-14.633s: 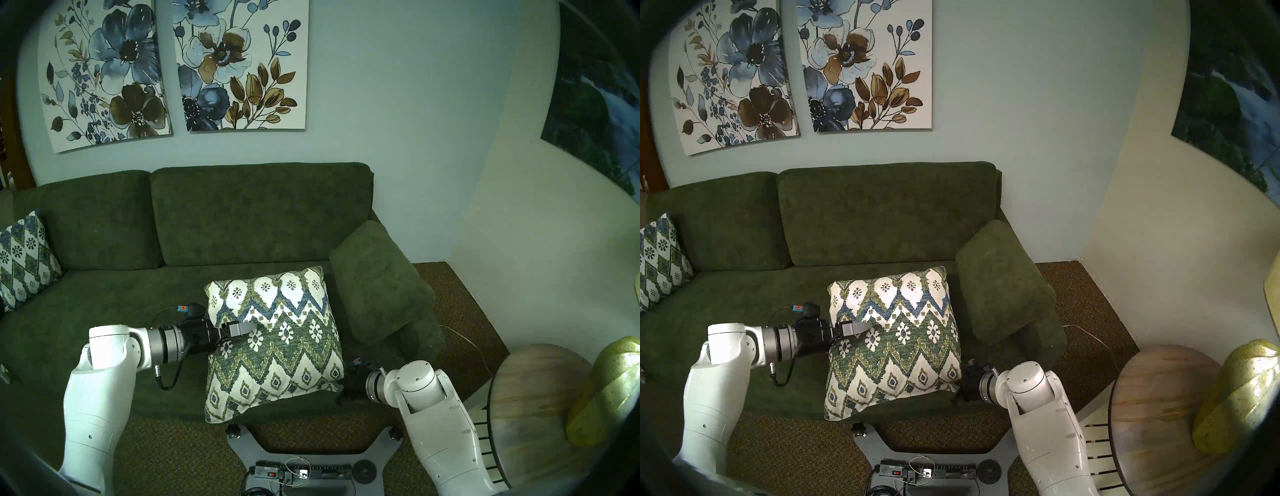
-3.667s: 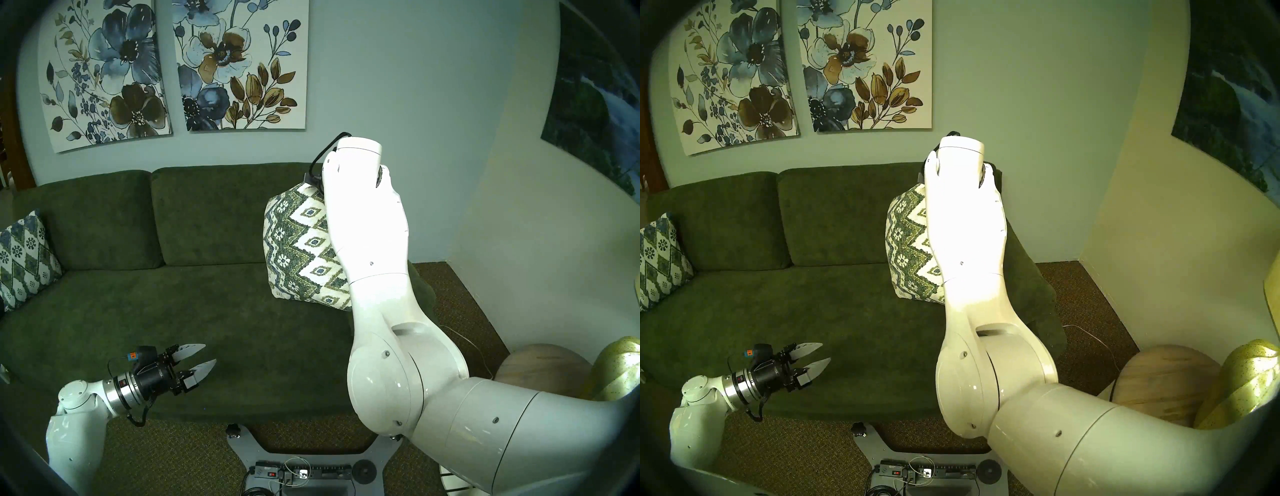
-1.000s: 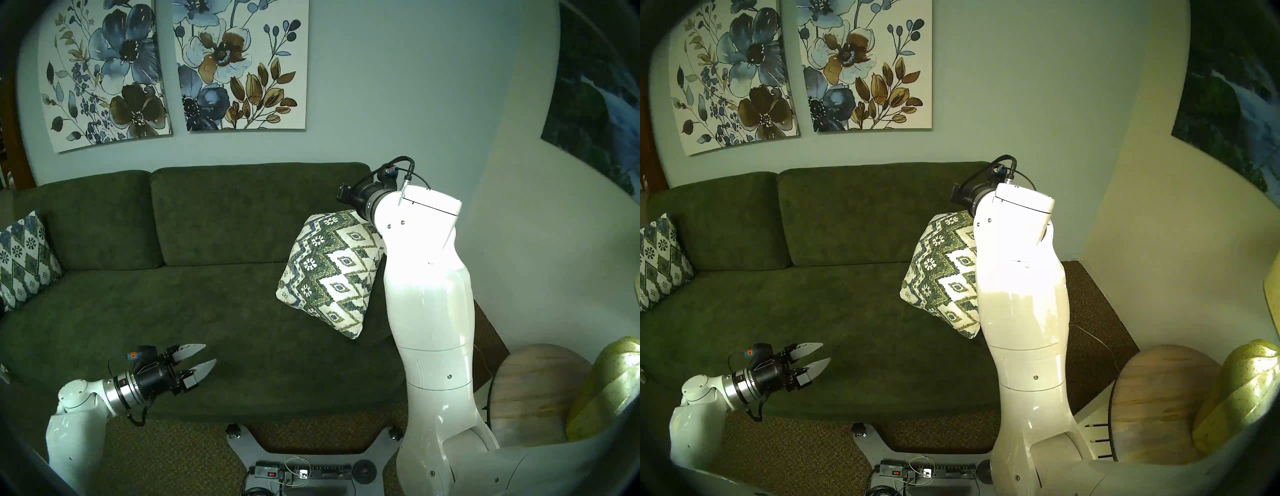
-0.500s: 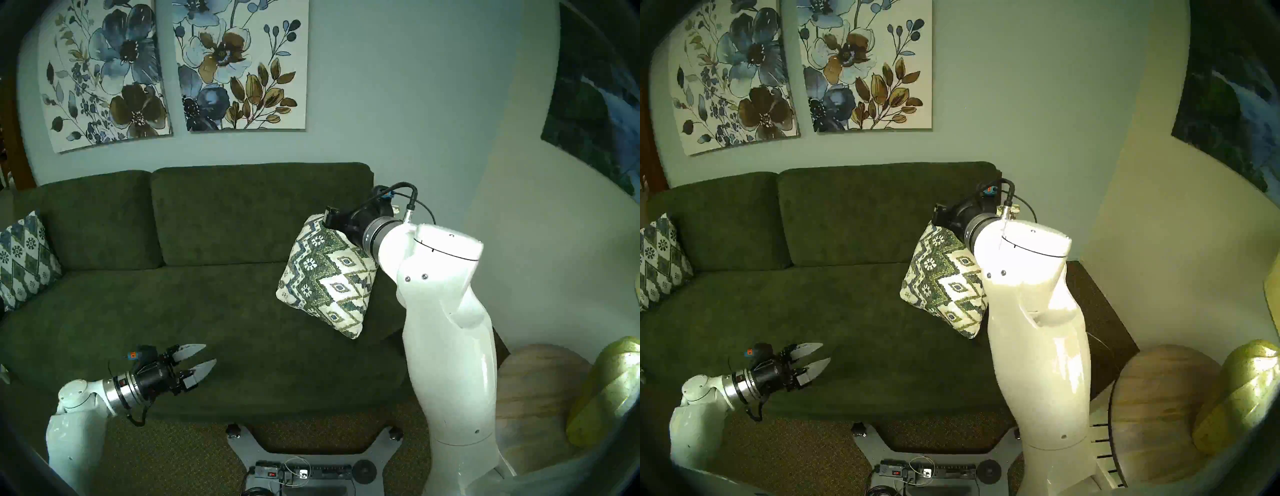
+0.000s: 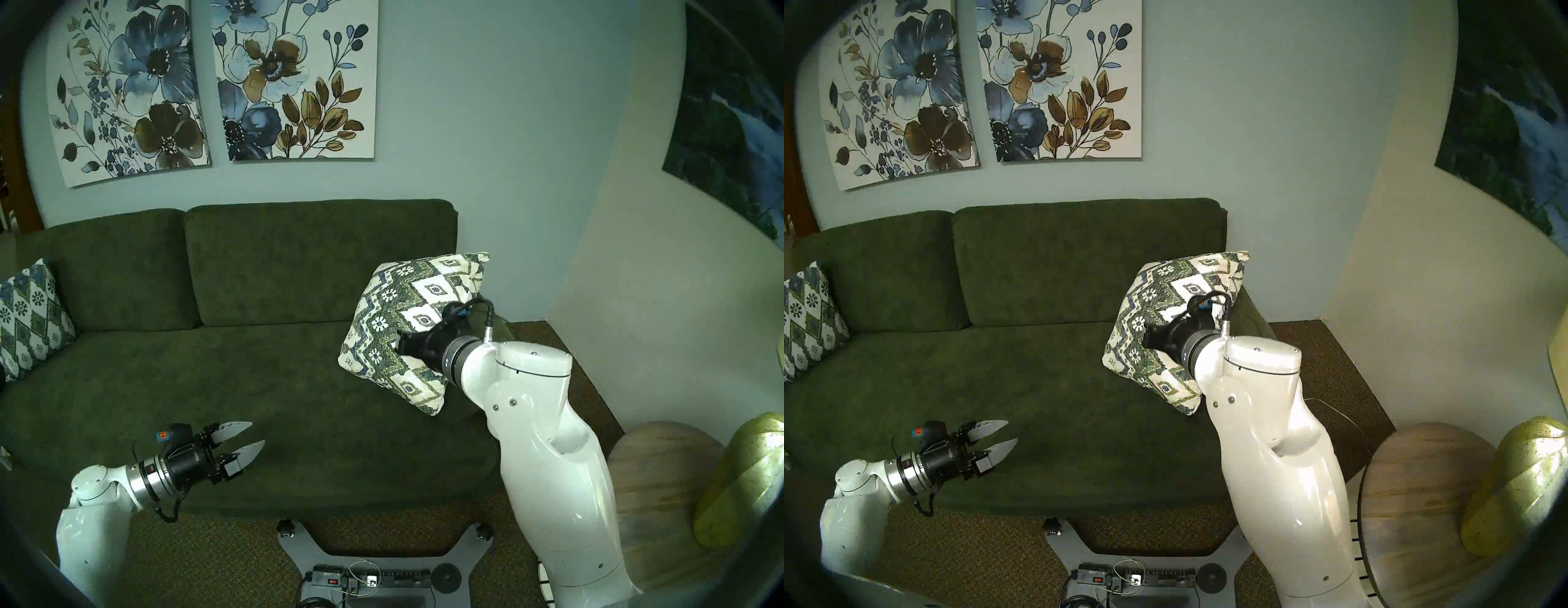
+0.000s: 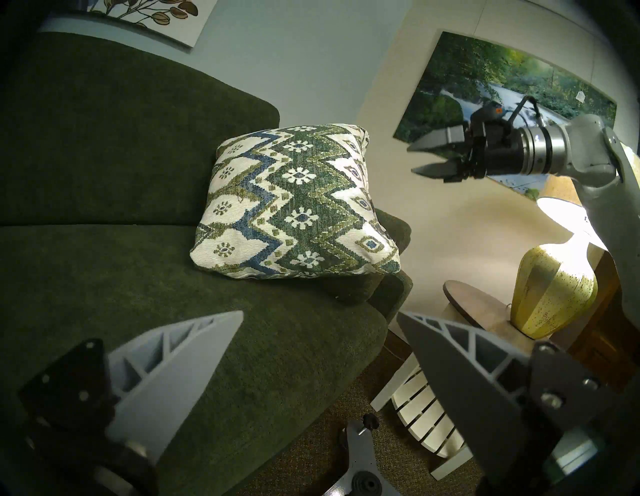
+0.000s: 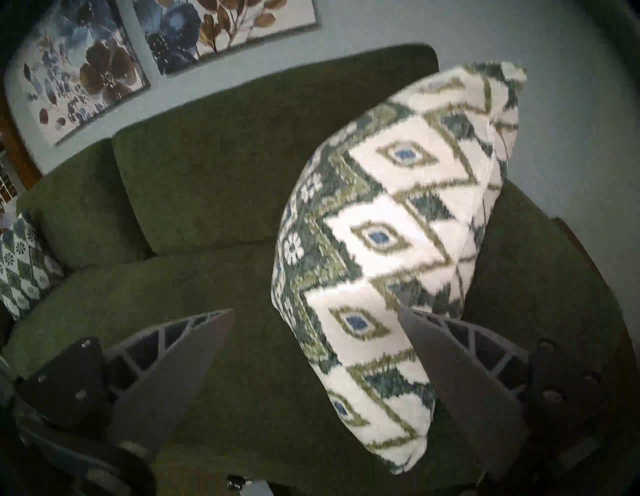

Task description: Fix throw pillow on sofa

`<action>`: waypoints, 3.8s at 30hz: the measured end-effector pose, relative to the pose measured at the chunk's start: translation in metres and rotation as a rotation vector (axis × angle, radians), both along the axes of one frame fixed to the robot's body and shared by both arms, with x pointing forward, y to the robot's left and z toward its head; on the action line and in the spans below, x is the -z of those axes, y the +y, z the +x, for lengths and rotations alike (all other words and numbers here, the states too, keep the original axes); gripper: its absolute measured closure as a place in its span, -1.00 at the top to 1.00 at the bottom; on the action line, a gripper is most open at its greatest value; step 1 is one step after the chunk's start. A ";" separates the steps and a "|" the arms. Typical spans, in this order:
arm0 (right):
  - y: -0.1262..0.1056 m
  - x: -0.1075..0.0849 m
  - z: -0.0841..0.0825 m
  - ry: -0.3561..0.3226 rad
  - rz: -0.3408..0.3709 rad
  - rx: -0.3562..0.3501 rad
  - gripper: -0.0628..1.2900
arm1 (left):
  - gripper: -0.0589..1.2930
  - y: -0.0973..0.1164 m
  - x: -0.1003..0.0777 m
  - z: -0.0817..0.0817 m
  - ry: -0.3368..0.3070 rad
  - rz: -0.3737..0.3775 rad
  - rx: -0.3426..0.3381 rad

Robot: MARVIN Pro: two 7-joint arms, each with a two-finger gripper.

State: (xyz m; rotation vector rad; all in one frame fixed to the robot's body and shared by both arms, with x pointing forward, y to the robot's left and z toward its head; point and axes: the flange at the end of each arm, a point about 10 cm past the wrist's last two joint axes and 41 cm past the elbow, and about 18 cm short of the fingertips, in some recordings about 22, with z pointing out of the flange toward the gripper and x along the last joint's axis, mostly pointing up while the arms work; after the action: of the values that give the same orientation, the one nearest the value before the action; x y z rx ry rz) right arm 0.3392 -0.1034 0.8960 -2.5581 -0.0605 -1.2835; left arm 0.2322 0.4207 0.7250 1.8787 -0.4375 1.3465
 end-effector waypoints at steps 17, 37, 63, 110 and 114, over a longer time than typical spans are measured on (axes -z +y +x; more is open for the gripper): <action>-0.068 0.062 -0.036 0.166 0.135 -0.011 0.88 | 0.88 0.000 -0.001 0.000 -0.003 -0.004 0.005; -0.072 0.108 -0.006 0.130 0.136 -0.083 0.88 | 0.88 0.000 -0.001 0.000 -0.007 -0.008 0.007; -0.058 0.139 0.012 0.253 0.169 -0.156 -0.97 | 0.88 -0.001 -0.001 0.000 -0.009 -0.010 0.008; -0.032 0.194 -0.007 0.450 0.215 -0.243 -0.96 | 0.88 0.000 -0.001 0.000 -0.010 -0.011 0.008; -0.035 0.182 -0.006 0.420 0.193 -0.228 -0.97 | 0.88 0.000 -0.001 0.000 -0.010 -0.011 0.008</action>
State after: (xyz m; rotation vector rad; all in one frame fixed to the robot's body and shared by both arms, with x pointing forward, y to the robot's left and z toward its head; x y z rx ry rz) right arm 0.3334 -0.1381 0.7144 -2.5085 -0.1309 -0.6241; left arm 0.2322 0.4203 0.7257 1.8601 -0.4412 1.3514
